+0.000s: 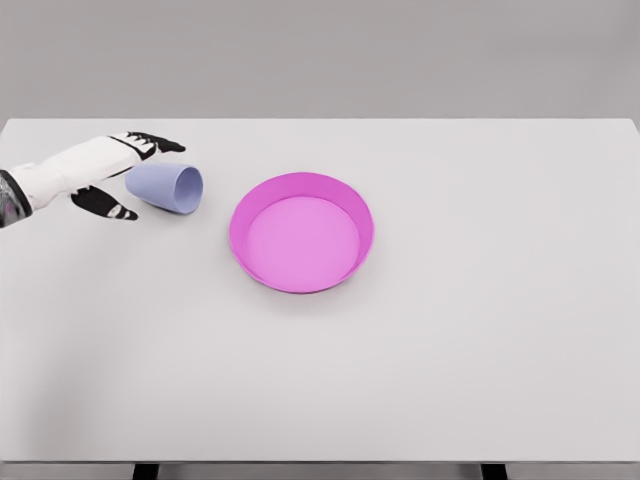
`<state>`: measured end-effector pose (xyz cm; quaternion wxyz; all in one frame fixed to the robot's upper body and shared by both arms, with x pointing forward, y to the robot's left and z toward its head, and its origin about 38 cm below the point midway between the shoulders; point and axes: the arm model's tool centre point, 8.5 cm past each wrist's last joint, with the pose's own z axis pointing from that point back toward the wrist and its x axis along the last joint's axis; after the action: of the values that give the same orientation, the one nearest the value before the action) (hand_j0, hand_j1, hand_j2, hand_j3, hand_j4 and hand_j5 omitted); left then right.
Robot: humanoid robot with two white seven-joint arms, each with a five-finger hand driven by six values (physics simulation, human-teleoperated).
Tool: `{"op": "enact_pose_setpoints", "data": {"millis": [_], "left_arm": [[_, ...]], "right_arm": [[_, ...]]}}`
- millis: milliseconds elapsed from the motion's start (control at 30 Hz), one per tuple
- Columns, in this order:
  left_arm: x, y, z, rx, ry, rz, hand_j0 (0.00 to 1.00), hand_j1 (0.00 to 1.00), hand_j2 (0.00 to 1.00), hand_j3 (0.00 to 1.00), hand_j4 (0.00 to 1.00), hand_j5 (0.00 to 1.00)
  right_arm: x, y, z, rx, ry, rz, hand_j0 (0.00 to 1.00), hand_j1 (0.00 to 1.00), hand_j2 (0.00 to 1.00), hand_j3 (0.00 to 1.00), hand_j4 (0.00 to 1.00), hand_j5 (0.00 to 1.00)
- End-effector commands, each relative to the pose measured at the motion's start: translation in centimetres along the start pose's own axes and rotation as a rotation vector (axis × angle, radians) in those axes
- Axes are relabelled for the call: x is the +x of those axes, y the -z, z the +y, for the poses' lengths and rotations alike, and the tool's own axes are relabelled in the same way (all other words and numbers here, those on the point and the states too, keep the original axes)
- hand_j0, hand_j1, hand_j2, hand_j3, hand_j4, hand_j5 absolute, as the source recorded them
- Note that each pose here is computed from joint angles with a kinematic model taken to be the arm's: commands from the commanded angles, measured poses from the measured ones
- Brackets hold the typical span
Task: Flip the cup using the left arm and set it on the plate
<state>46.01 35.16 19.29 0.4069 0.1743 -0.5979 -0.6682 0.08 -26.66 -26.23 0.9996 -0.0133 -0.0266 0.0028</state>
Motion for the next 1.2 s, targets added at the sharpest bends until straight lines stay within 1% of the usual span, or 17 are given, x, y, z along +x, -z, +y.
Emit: {"op": "enact_pose_setpoints", "data": {"millis": [0,67,167,233,267,367,600,667,700,767,800,900,967,1167], "left_arm": [[0.4,0.8,-0.4,0.007,-0.017,-0.014,1.00,1.00,1.00,1.00,1.00,1.00],[0.5,1.2,-0.8,0.009,-0.032,-0.018,1.00,1.00,1.00,1.00,1.00,1.00],[-0.3,1.8,-1.5,0.010,-0.076,0.001,1.00,1.00,1.00,1.00,1.00,1.00],[-0.8,1.7,-1.3,0.015,-0.086,0.012,1.00,1.00,1.00,1.00,1.00,1.00],[-1.3,1.6,-1.6,0.011,-0.101,0.026,1.00,1.00,1.00,1.00,1.00,1.00],[-1.5,2.0,-2.3,0.009,-0.129,0.032,1.00,1.00,1.00,1.00,1.00,1.00],[-1.0,3.1,-3.3,0.001,-0.154,0.020,1.00,1.00,1.00,1.00,1.00,1.00],[-0.9,3.3,-3.6,-0.021,-0.155,0.014,1.00,1.00,1.00,1.00,1.00,1.00],[-0.7,3.6,-3.7,-0.021,-0.157,0.010,1.00,1.00,1.00,1.00,1.00,1.00],[-0.7,3.9,-3.4,-0.019,-0.151,0.012,1.00,1.00,1.00,1.00,1.00,1.00],[-0.9,4.1,-3.5,-0.022,-0.159,0.017,1.00,1.00,1.00,1.00,1.00,1.00],[-1.1,4.1,-3.3,-0.021,-0.161,0.024,1.00,1.00,1.00,1.00,1.00,1.00],[-1.3,4.2,-2.7,-0.017,-0.148,0.028,1.00,1.00,1.00,1.00,1.00,1.00],[-1.9,4.0,-2.8,-0.025,-0.151,0.050,1.00,1.00,1.00,1.00,1.00,1.00]], "right_arm": [[0.0,0.0,0.0,0.000,0.000,0.000,1.00,1.00,1.00,1.00,1.00,1.00],[0.0,0.0,0.0,0.000,0.000,0.000,1.00,1.00,1.00,1.00,1.00,1.00],[0.0,0.0,0.0,0.000,0.000,0.000,1.00,1.00,1.00,1.00,1.00,1.00],[0.0,0.0,0.0,0.000,0.000,0.000,1.00,1.00,1.00,1.00,1.00,1.00],[0.0,0.0,0.0,0.000,0.000,0.000,1.00,1.00,1.00,1.00,1.00,1.00],[0.0,0.0,0.0,0.000,0.000,0.000,1.00,1.00,1.00,1.00,1.00,1.00],[0.0,0.0,0.0,0.000,-0.001,0.000,1.00,1.00,1.00,1.00,1.00,1.00],[0.0,0.0,0.0,0.000,-0.001,0.000,1.00,1.00,1.00,1.00,1.00,1.00],[0.0,0.0,0.0,0.000,0.000,0.000,1.00,1.00,1.00,1.00,1.00,1.00],[0.0,0.0,0.0,0.000,0.000,0.000,1.00,1.00,1.00,1.00,1.00,1.00],[0.0,0.0,0.0,0.000,0.000,0.000,1.00,1.00,1.00,1.00,1.00,1.00],[0.0,0.0,0.0,0.000,0.000,0.000,1.00,1.00,1.00,1.00,1.00,1.00],[0.0,0.0,0.0,0.000,0.000,0.000,1.00,1.00,1.00,1.00,1.00,1.00],[0.0,0.0,0.0,0.000,0.000,0.000,1.00,1.00,1.00,1.00,1.00,1.00]]}}
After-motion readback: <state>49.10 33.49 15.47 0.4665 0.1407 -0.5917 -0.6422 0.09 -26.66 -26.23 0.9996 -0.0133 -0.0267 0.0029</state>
